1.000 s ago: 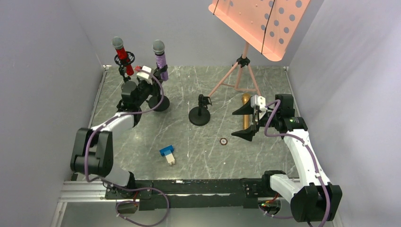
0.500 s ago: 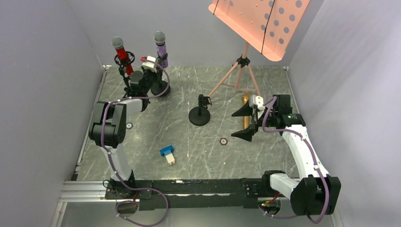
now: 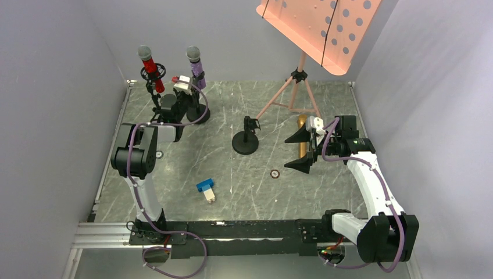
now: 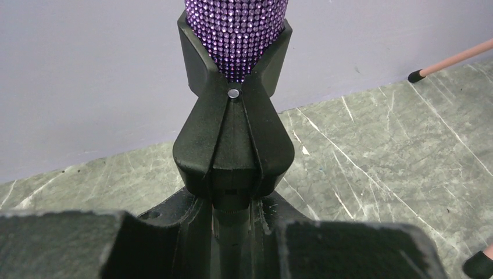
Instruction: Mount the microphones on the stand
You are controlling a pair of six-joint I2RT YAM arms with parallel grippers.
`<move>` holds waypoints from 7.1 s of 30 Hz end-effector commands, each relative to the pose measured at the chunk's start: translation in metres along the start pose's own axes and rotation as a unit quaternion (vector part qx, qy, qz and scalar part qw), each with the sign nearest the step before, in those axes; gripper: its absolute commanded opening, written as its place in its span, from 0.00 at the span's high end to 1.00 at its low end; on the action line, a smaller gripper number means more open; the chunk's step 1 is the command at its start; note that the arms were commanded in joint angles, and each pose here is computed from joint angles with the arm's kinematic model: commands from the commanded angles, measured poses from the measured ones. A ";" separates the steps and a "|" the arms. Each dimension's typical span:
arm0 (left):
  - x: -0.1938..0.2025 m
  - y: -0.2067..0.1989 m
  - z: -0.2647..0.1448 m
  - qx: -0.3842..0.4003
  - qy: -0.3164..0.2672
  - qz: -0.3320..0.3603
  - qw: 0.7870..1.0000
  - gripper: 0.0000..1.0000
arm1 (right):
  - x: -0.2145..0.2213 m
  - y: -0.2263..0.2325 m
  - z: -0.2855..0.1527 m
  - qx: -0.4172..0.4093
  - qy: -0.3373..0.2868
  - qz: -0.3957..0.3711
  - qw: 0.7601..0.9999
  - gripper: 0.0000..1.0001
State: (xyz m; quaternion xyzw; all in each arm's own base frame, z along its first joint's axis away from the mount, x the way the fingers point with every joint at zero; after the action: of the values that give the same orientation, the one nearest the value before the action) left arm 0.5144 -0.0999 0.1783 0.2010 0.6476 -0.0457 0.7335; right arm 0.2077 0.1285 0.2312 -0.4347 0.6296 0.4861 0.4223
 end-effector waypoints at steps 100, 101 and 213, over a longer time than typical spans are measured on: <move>-0.004 -0.254 -0.066 0.171 -0.030 -0.171 0.970 0.68 | 0.010 -0.029 -0.005 0.076 0.031 0.011 0.997 0.00; -0.005 -0.254 -0.067 0.174 -0.033 -0.168 0.970 0.72 | 0.010 -0.029 -0.005 0.076 0.031 0.011 0.997 0.00; -0.069 -0.188 -0.279 0.141 0.103 -0.242 0.954 0.02 | 0.092 -0.171 -0.055 0.543 0.136 0.251 0.790 0.00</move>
State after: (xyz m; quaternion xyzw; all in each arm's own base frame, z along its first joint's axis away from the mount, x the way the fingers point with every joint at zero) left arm 0.1824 -0.1906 0.1760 0.1709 0.7459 -0.2791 0.5801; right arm 0.3200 0.0422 0.1065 -0.0951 0.9258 0.1250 0.3439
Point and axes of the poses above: each gripper's point midway between its finger pads, its own z axis out along the fingers, its own y axis along the line the jaws close on, x = y × z, the point moved 4 cm from there along -z, back along the fingers, and after that the axes turned 13 degrees about z, right-handed, at the moved point
